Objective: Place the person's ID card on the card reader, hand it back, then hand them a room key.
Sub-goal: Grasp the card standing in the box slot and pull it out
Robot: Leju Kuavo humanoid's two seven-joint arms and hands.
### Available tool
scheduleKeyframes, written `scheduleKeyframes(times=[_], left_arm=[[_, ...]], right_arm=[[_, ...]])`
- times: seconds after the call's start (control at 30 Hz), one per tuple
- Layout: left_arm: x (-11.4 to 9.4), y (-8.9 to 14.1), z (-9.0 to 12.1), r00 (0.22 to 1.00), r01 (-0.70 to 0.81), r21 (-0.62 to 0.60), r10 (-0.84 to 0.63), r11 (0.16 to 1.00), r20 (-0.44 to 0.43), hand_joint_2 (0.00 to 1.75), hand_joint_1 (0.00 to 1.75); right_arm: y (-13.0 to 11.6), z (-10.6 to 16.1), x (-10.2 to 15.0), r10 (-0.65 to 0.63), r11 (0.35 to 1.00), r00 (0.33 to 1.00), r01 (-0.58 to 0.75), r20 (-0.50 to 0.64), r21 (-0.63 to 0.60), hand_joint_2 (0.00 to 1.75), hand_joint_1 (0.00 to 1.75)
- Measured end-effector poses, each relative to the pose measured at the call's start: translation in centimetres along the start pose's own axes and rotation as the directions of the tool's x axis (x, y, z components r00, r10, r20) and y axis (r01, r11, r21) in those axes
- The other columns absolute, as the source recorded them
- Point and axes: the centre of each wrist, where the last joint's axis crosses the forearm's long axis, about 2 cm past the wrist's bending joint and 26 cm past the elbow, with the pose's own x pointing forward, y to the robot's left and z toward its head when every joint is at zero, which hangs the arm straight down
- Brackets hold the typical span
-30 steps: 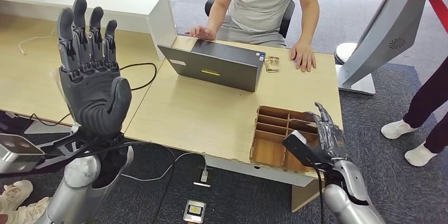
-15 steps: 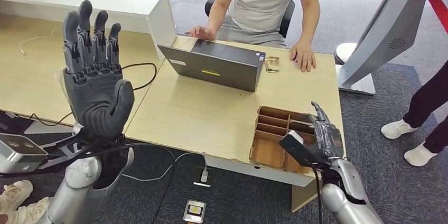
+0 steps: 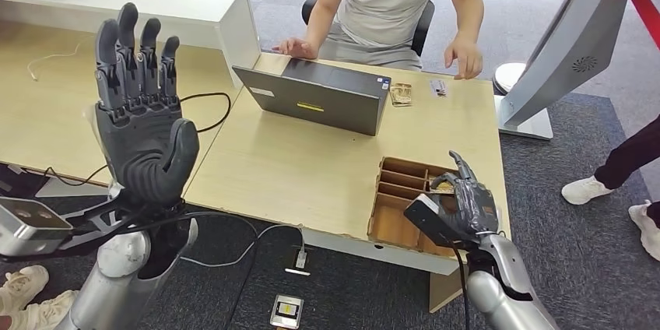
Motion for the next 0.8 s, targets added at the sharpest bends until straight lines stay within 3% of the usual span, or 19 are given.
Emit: scheduleKeyframes(times=[0.8], left_arm=[[0.4,0.4,0.5,0.999,0.042,0.033,-0.043,0.999,0.006,1.75,0.00]], right_arm=[[0.0,-1.5,1.5,-0.024,1.000,0.997,0.025,0.067,-0.017,1.75,1.75]])
